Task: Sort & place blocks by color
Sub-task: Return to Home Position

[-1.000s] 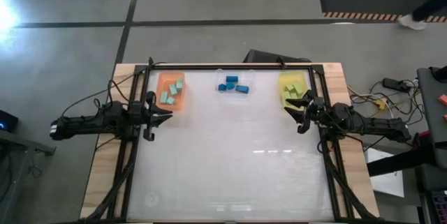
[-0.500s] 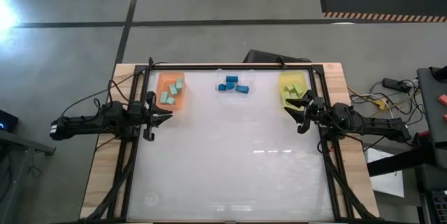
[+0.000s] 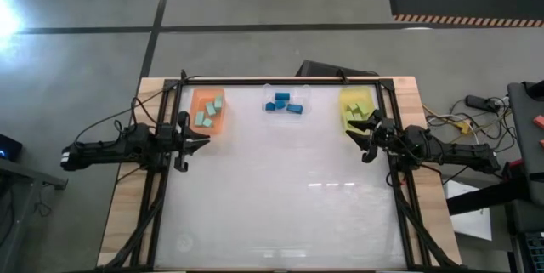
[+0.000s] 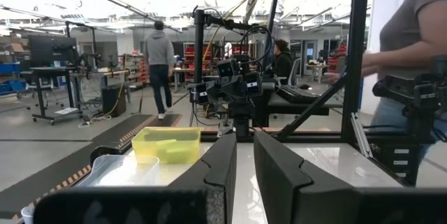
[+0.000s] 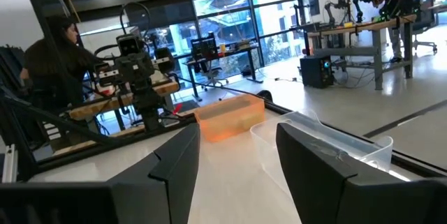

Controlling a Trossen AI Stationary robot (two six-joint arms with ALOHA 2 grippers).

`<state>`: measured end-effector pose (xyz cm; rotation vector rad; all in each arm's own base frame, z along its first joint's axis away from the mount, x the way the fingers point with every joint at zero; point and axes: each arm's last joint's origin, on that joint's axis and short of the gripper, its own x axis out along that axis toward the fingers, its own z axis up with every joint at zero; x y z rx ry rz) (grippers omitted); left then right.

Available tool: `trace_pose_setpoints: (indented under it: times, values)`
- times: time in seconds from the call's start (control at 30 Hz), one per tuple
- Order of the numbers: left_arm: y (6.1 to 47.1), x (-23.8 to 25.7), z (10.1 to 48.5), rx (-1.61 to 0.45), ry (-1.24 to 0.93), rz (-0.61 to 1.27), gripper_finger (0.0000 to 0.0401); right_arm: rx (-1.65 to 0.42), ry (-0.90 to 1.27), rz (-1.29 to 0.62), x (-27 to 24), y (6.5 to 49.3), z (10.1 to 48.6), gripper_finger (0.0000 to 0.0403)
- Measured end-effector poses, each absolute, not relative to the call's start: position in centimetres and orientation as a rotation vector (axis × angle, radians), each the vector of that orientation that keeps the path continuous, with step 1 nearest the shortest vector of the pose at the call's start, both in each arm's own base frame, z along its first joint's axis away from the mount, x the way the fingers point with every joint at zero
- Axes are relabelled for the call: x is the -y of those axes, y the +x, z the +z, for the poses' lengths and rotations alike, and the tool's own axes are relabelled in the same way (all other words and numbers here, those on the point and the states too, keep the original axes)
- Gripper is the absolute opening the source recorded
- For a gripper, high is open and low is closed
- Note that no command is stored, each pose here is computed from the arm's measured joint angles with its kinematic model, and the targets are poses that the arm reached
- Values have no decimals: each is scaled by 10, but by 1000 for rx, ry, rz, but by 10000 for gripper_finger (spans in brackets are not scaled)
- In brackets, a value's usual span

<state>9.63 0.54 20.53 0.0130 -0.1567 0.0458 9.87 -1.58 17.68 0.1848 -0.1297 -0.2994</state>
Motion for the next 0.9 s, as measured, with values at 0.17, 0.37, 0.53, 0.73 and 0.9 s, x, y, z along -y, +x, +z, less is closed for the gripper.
trace_pose_setpoints:
  times: [0.17, 0.37, 0.53, 0.73, 0.9]
  values:
    - [96, -5, 205, 157, 13, 46, 35, 130, 184, -299, 16, 99, 177, 184]
    - [96, -5, 205, 157, 13, 46, 35, 130, 184, -299, 16, 99, 177, 183]
    - [96, -5, 205, 156, 13, 46, 35, 130, 184, -299, 16, 99, 177, 185]
    - [96, -5, 205, 157, 13, 46, 35, 130, 185, -299, 16, 99, 177, 181]
    - [96, -5, 205, 157, 13, 46, 35, 129, 184, -299, 16, 99, 177, 182]
